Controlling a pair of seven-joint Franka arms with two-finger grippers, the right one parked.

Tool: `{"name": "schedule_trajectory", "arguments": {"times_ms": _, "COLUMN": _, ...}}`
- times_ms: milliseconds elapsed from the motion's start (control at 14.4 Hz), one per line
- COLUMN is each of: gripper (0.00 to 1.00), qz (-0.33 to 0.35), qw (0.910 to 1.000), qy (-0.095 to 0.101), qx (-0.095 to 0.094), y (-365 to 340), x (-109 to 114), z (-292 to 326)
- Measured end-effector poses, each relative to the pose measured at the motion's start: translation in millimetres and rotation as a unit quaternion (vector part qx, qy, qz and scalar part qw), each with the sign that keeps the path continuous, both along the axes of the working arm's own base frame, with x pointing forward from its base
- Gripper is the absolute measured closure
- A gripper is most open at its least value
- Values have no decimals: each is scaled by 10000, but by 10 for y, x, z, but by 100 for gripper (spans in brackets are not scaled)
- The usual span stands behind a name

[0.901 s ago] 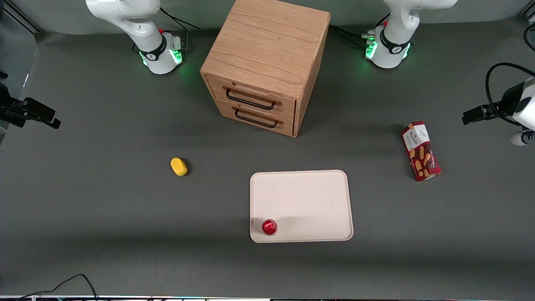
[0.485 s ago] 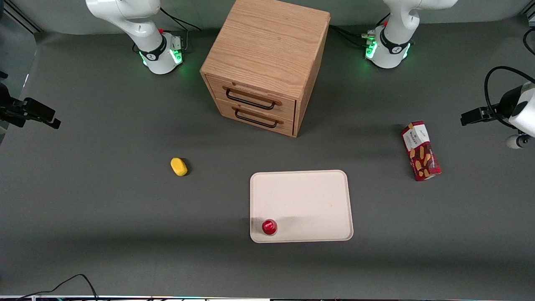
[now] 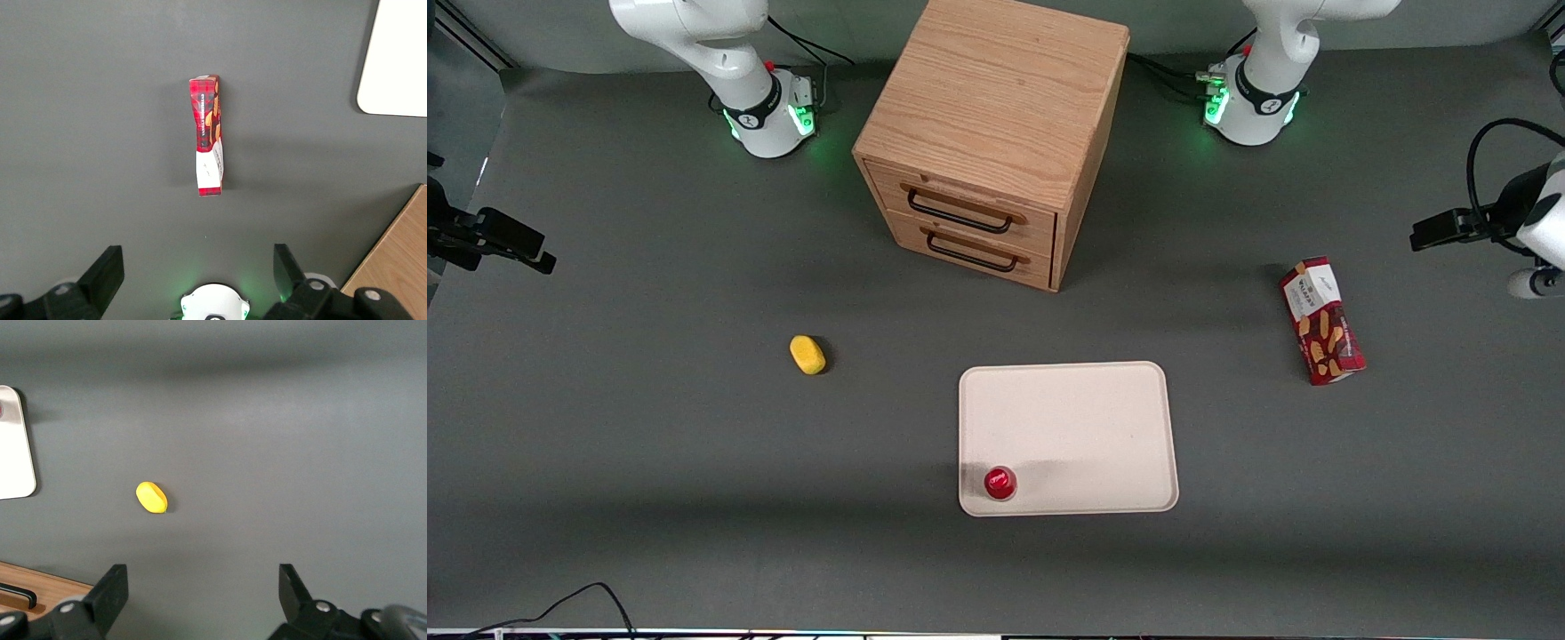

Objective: Place red cookie box on tray
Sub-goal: 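Lower the open left gripper over the red tartan cookie box, then close the left gripper on the cookie box and lift it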

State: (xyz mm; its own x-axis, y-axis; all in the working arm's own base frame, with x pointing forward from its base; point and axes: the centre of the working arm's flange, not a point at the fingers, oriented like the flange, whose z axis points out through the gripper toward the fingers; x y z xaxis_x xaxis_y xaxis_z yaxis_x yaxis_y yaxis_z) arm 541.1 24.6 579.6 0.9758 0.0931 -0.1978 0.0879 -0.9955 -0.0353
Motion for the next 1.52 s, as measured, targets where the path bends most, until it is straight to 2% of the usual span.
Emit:
{"name": "schedule_trajectory", "arguments": {"times_ms": 277, "gripper": 0, "qz": -12, "qw": 9999, "qy": -147, "qx": -42, "y": 23, "x": -73, "z": -79}}
{"name": "schedule_trajectory", "arguments": {"times_ms": 416, "gripper": 0, "qz": -8, "qw": 9992, "qy": -384, "qx": -74, "y": 53, "x": -108, "z": -428}}
{"name": "schedule_trajectory", "arguments": {"times_ms": 762, "gripper": 0, "qz": 27, "qw": 9958, "qy": -911, "qx": -123, "y": 92, "x": -396, "z": -1714}}
{"name": "schedule_trajectory", "arguments": {"times_ms": 901, "gripper": 0, "qz": 46, "qw": 9944, "qy": -1050, "qx": -94, "y": 103, "x": -477, "z": -2128}}
{"name": "schedule_trajectory", "arguments": {"times_ms": 1248, "gripper": 0, "qz": -5, "qw": 9898, "qy": -1419, "qx": 98, "y": 110, "x": -322, "z": -2841}}
{"name": "schedule_trajectory", "arguments": {"times_ms": 1525, "gripper": 3, "qz": -57, "qw": 9860, "qy": -1656, "qx": 195, "y": 115, "x": -378, "z": -3320}}
